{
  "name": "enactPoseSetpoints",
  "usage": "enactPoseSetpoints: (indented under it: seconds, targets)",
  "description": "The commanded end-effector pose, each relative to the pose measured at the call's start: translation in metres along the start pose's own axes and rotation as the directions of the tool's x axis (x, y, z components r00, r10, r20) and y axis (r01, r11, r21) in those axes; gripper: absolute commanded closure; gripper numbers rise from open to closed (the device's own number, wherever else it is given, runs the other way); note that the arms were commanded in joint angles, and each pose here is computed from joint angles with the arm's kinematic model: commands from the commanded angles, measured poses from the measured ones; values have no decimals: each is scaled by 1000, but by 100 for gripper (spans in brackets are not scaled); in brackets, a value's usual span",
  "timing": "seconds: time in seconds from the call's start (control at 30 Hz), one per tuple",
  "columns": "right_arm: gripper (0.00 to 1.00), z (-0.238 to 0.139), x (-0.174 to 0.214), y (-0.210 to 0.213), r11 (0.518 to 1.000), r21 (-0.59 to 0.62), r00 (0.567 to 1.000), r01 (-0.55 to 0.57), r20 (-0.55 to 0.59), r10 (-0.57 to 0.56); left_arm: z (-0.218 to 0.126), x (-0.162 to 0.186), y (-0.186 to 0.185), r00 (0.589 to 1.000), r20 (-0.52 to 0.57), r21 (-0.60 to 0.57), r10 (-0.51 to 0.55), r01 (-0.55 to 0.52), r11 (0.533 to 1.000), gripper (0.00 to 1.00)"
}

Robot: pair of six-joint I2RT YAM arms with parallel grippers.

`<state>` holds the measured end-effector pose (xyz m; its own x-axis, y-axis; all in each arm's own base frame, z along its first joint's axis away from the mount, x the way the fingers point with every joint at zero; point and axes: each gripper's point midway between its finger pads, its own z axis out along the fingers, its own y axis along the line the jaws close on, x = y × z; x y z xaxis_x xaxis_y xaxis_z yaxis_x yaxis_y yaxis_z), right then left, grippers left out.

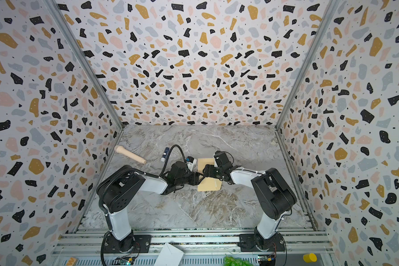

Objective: Place the letter into the envelope and seal it
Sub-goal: 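Release the envelope with right gripper and draw it back slightly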

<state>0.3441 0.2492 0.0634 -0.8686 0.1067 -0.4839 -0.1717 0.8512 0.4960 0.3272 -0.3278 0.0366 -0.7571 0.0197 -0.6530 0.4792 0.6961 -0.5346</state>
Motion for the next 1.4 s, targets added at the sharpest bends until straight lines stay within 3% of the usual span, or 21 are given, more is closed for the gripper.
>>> enactPoseSetpoints:
  seconds: [0.0, 0.43, 0.87, 1.37]
  targets:
    - [19, -40, -28, 15, 999, -24, 995, 29, 98, -27, -1, 17, 11, 998, -58, -47, -10, 7, 999, 38]
    - [19, -76, 10, 5, 998, -45, 995, 49, 91, -45, -16, 1, -1, 1000, -16, -32, -3, 3, 999, 37]
    - [18, -58, 17, 3, 997, -74, 998, 37, 55, -33, -44, -12, -16, 1000, 18, -23, 11, -11, 1000, 30]
    - [18, -36, 22, -5, 999, -52, 1000, 15, 14, -14, -33, 13, -4, 999, -34, -19, -27, 26, 999, 30]
